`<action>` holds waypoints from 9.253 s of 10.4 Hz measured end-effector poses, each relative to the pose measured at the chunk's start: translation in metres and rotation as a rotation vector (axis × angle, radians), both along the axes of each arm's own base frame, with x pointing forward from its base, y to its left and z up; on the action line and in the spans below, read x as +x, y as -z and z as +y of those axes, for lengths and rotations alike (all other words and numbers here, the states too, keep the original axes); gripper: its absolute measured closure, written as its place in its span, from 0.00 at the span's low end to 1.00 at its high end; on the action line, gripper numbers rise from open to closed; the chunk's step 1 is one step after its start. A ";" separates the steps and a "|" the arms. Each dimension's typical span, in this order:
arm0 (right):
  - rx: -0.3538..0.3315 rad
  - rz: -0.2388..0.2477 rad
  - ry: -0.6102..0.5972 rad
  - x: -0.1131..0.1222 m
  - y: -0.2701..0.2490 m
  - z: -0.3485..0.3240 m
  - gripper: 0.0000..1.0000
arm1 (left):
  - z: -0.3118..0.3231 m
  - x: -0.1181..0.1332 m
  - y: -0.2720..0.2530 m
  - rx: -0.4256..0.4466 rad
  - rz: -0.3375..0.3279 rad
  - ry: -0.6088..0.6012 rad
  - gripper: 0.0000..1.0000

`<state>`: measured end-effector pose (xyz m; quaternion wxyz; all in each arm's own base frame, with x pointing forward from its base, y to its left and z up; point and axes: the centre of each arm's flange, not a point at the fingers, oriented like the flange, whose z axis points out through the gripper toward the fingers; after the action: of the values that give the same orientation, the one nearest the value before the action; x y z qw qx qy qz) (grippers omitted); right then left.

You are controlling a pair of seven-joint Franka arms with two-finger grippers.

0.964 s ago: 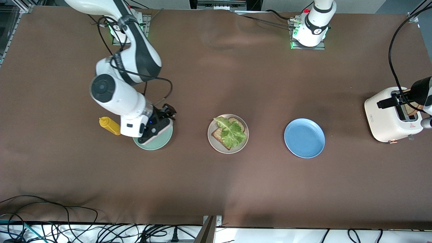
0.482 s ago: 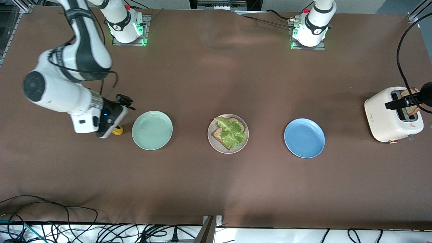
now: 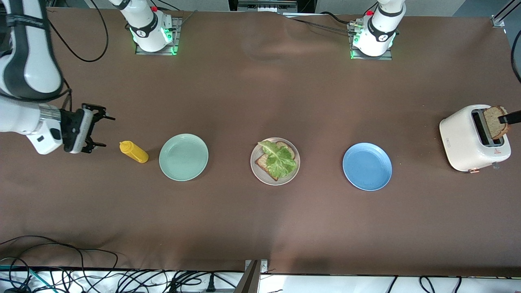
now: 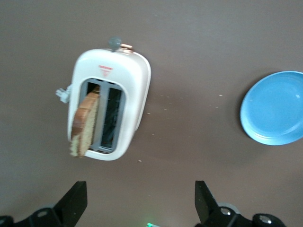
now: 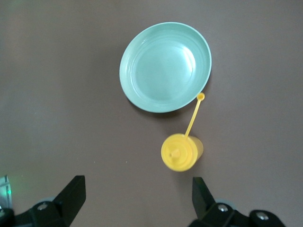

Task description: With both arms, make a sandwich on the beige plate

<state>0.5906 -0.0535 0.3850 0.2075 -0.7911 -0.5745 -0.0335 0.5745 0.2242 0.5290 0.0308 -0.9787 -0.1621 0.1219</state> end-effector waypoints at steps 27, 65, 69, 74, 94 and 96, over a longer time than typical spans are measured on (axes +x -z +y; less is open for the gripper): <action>0.728 -0.276 -0.206 0.019 0.265 -0.044 0.00 | 0.100 -0.039 0.160 -0.098 0.166 -0.025 0.77; -1.019 -0.427 -0.323 -0.097 0.125 0.578 0.87 | 0.007 -0.063 -0.030 -0.142 0.062 0.079 0.91; -1.093 -0.473 -0.346 -0.102 0.153 0.591 0.87 | 0.007 -0.062 -0.026 -0.166 0.059 0.076 0.91; -1.110 -0.470 -0.323 -0.084 0.156 0.576 0.87 | 0.007 -0.061 -0.023 -0.173 0.064 0.075 0.91; -0.088 -0.050 -0.120 0.085 0.064 0.294 0.87 | -0.213 -0.012 -0.006 -0.398 0.192 -0.202 0.91; 0.017 -0.029 -0.156 0.097 0.068 0.232 0.87 | -0.286 0.010 0.019 -0.397 0.194 -0.246 0.91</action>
<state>0.6871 0.1780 0.3170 0.2080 -0.7416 -0.6368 -0.0336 0.5846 -0.0622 0.5099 -0.1617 -0.9222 -0.2493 0.2475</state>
